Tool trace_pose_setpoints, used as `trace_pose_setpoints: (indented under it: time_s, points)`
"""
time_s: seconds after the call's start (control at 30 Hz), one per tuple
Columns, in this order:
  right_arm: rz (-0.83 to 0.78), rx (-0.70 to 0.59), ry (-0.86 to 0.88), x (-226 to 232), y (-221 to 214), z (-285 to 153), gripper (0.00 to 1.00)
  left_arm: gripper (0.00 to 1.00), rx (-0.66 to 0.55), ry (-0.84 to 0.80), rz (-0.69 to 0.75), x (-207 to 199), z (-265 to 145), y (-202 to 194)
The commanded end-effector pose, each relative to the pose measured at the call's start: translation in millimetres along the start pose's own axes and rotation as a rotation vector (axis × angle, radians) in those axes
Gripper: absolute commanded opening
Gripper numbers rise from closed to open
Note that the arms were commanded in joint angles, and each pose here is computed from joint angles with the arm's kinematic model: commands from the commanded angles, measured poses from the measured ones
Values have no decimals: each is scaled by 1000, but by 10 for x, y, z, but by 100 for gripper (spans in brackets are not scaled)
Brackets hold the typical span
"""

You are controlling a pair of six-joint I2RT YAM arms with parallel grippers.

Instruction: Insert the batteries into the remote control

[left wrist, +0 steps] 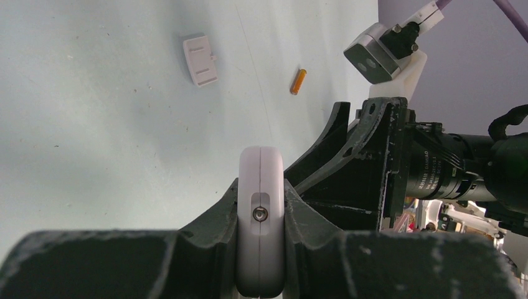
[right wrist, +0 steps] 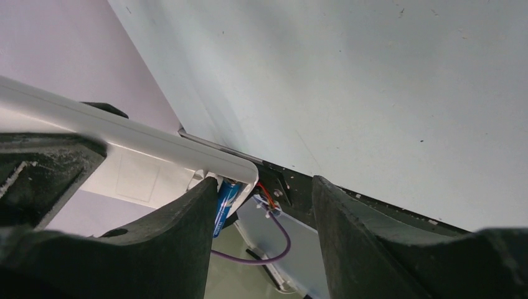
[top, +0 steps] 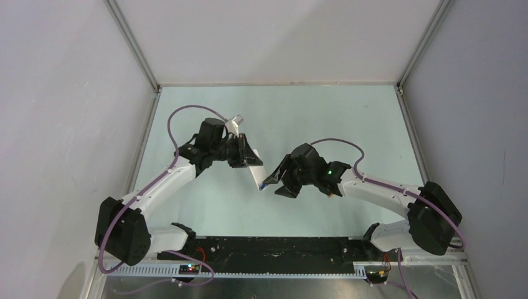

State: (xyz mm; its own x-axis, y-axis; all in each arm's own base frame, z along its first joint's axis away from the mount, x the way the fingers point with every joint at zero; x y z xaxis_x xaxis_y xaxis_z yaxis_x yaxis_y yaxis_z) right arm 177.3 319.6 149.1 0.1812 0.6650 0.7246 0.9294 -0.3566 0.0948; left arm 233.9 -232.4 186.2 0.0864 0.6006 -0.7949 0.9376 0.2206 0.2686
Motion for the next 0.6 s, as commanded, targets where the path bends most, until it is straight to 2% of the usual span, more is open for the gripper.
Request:
trace_pose_setpoints:
  time_s: [0.0, 0.37, 0.43, 0.57]
  points:
    - [41, 5, 46, 194, 6, 30, 60, 0, -40, -43, 17, -199, -26, 133]
    - [108, -7, -9, 106, -6, 32, 49, 0, -36, -35, 14, -173, -1, 135]
    - [105, -16, -7, 112, 8, 12, 51, 0, -35, -35, 14, -169, 2, 133]
    - [55, -31, 48, 214, 57, -25, 65, 0, -20, -36, 10, -153, 18, 112]
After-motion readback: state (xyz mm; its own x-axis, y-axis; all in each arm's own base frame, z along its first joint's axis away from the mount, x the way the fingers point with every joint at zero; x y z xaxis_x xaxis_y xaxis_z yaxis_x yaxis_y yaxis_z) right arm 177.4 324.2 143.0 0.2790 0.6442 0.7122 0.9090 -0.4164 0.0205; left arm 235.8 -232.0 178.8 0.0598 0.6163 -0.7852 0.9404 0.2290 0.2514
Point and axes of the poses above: each gripper's point midway between its finger pads, its own z axis out along the fingers, its own x axis along the line the jaws close on, y = z × x, the point moved 2 cm from there along -z, back along the fingers, and after that the axes turned 9 degrees about -z, right-handed, at the moved point
